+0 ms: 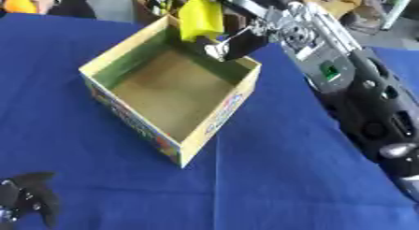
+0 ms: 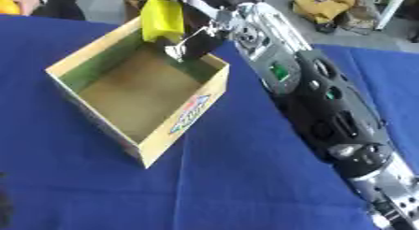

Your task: Pick up objects on the table and place them in the box.

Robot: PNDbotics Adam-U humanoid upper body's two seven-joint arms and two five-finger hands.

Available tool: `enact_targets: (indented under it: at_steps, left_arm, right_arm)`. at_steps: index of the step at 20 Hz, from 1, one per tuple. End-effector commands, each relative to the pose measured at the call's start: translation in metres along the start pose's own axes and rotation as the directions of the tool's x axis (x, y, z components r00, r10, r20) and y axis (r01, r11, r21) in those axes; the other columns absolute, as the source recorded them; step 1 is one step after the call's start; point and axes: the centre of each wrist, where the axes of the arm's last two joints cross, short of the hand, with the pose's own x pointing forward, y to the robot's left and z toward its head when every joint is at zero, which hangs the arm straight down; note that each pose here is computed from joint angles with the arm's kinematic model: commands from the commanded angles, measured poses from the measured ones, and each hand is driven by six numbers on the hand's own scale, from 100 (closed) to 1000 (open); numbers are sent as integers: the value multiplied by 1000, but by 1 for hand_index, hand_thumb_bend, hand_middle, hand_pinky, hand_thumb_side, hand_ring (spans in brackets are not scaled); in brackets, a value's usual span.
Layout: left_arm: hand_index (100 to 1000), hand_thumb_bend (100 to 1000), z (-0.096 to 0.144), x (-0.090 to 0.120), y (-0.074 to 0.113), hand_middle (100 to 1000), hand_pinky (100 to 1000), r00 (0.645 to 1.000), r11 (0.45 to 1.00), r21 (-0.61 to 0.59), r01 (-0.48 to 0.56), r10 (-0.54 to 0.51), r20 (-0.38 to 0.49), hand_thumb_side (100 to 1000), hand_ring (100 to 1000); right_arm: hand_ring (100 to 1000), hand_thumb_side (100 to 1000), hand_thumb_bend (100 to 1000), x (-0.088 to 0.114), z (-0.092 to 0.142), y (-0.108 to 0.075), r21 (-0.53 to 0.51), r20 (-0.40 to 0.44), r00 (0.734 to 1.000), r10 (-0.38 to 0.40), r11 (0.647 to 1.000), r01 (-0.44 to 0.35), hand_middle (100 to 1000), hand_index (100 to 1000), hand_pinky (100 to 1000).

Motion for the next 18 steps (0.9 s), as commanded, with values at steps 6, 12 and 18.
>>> enact_targets:
  at_steps: [6,12,18]
  left_arm:
    - [725,100,-6,8,-1,444,331,999,1000,-12,2,-1,40,1000,441]
    - [725,100,-6,8,-2,444,331,999,1000,-16,-2,2,41,1000,441]
    - [725,100,-6,8,-2,444,332,999,1000,-15,-3,4,38,1000,442]
  right_arm:
    - [511,215,100,11,-18,7,33,20,999,36,999,-37,248,344,669]
    - [518,185,100,20,-27,26,90,23,994,108,990,-110,258,356,652]
    - [602,253,100,24,-31,34,127,26,985,169,977,-171,387,549,680]
